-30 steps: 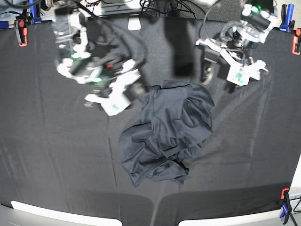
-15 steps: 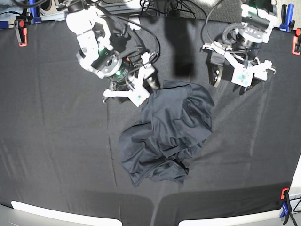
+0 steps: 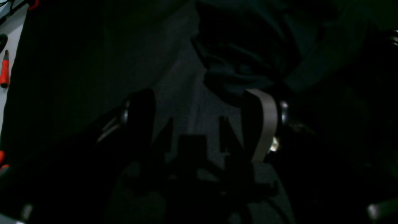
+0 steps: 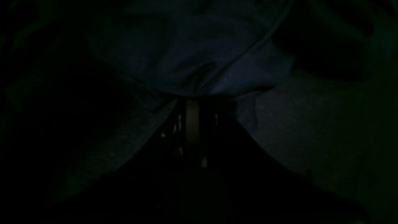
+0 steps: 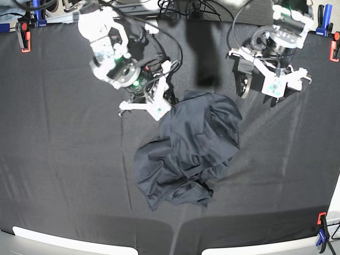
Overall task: Layout the t-shirt on the table in an organized manner, then fold the t-shirt properly
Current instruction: 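Drag the grasped shirt with the right gripper away from the left gripper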
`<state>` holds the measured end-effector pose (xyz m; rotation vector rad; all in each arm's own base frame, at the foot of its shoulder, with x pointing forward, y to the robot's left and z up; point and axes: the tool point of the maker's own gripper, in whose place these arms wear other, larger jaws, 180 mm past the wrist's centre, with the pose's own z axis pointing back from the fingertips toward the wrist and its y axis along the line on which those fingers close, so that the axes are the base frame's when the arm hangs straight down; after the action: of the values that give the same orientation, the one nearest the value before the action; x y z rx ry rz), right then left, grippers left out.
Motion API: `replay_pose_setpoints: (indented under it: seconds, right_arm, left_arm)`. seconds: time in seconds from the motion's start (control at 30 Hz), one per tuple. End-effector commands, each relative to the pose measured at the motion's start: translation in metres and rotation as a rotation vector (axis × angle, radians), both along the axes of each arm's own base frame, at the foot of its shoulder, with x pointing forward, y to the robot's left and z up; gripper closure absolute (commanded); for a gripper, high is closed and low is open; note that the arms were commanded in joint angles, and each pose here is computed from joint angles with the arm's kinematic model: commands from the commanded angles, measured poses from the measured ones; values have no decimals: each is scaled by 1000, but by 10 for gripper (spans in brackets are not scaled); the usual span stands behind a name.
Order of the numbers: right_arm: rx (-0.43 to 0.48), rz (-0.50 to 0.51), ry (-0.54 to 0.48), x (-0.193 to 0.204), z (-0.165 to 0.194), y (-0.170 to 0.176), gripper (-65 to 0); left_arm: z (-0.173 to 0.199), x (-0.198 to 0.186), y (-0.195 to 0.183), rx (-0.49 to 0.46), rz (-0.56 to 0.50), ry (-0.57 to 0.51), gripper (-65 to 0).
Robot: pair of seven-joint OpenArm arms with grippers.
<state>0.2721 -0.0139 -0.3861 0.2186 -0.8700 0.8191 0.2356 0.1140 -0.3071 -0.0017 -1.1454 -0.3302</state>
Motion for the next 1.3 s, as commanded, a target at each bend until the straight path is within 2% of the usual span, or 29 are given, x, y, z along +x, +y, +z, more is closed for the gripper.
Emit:
replay_pose_setpoints:
  seconds: [0.0,0.13,0.27,0.37,0.53,0.7,0.8,0.9,1.0,1.13,1.27]
  right_arm:
    - [0,-11,-60,11,18,-1,0]
    - [-154,-91,-126,22,33,-36,0]
    - [-162,-244,-184,39,64,-86,0]
    - [-168,-375,-199,46,79,-141,0]
    - [-243,-585,-269,46,115,-248,0]
    - [-367,-766,-364,31,174,-347,0]
    - [-395,-851,-437,19,217,-389,0]
    - [-387,-920,-458,6,244,-415,0]
    - [-395,-981,-457,-7,256,-431,0]
    - [-401,-1012,-457,-13,259,-439,0]
    - [-422,-1042,-397,-20,250,-444,0]
  left_arm:
    - [11,3,0,-5,0,-42,-406]
    - [11,3,0,-5,1,-43,-406]
    - [11,3,0,-5,0,-43,-406]
    - [11,3,0,-5,1,-43,-406]
    - [11,3,0,-6,0,-43,-406]
    - [11,3,-1,-14,0,-42,-406]
    - [13,3,-5,-74,2,-37,-406]
    - [15,2,-12,-172,-2,-29,-406]
    - [19,0,-25,-266,-44,-20,-406]
    - [22,-5,-41,-358,-103,4,-406]
    - [23,-2,-49,-432,-120,54,-406]
